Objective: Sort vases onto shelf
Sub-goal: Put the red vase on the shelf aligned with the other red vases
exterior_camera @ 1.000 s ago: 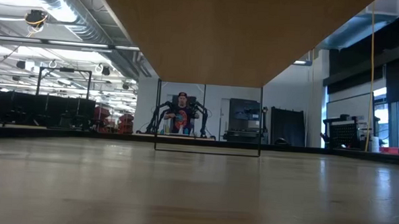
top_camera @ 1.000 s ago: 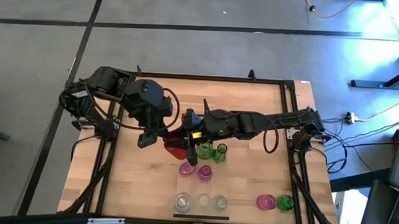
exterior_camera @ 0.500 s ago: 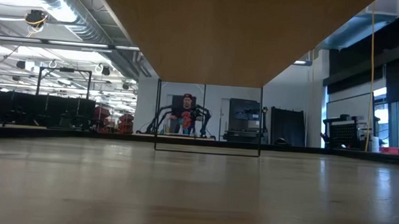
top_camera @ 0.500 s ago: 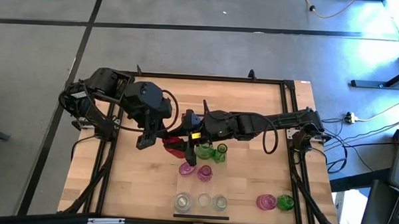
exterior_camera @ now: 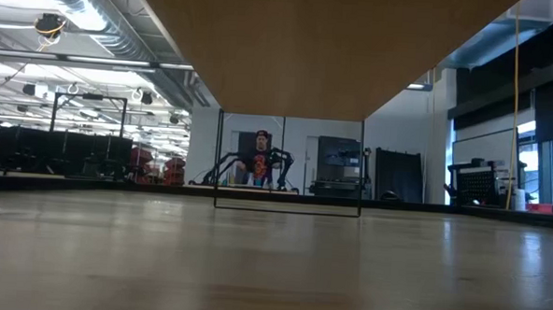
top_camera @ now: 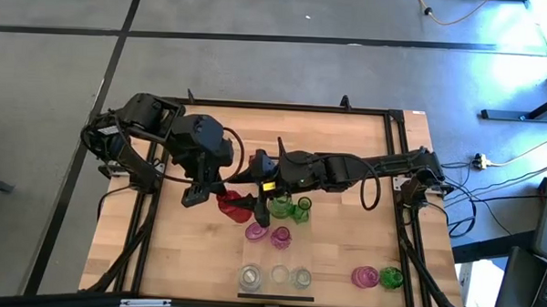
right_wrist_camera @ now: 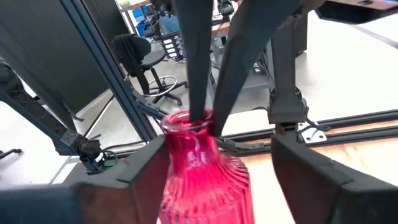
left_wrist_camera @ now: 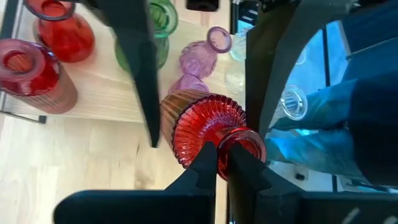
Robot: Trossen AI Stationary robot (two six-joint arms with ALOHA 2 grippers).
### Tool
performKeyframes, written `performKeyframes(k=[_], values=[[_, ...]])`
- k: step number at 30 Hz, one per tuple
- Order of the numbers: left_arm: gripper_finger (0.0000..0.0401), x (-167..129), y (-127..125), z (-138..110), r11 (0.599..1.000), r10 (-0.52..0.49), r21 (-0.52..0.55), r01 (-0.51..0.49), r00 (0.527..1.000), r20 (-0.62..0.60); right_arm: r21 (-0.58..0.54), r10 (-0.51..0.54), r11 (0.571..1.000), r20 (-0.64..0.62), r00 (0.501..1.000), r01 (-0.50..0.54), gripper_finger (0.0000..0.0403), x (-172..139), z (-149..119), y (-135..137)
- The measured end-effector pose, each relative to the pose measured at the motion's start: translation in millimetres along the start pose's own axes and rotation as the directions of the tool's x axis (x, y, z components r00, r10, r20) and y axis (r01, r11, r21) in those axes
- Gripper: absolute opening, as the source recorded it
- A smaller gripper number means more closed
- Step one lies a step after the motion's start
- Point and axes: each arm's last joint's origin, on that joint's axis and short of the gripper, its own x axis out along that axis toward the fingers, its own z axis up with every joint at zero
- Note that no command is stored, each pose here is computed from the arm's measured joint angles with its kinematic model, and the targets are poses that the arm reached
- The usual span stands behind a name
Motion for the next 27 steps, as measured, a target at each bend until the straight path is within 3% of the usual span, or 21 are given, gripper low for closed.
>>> performKeyframes(k=[5, 10, 15, 27], values=[[0.0008, -8.4, 0.8, -1.6, 1.000, -0.008, 0.000, 0.008, 1.000, 0.024, 0.000, 0.015, 1.000, 0.007, 1.000, -0.015, 0.0302, -0.8, 1.7, 0.3], [0.0008, -18.2, 4.3, -3.7, 1.000, 0.017, 0.004, -0.018, 0.998, 0.065, 0.003, 0.090, 0.996, -0.012, 0.996, -0.090, 0.0329, -2.8, 4.6, 3.7], [0.0008, -27.6, 10.0, -4.8, 1.000, 0.026, -0.007, -0.026, 0.995, 0.097, -0.005, 0.111, 0.994, 0.015, 0.994, -0.111, 0.0335, -6.8, 11.9, 9.1], [0.0007, -30.0, 11.2, -3.8, 1.000, 0.006, -0.012, -0.004, 0.995, 0.102, -0.005, 0.079, 0.997, -0.070, 0.994, -0.080, 0.0335, -9.2, 5.9, 7.1]])
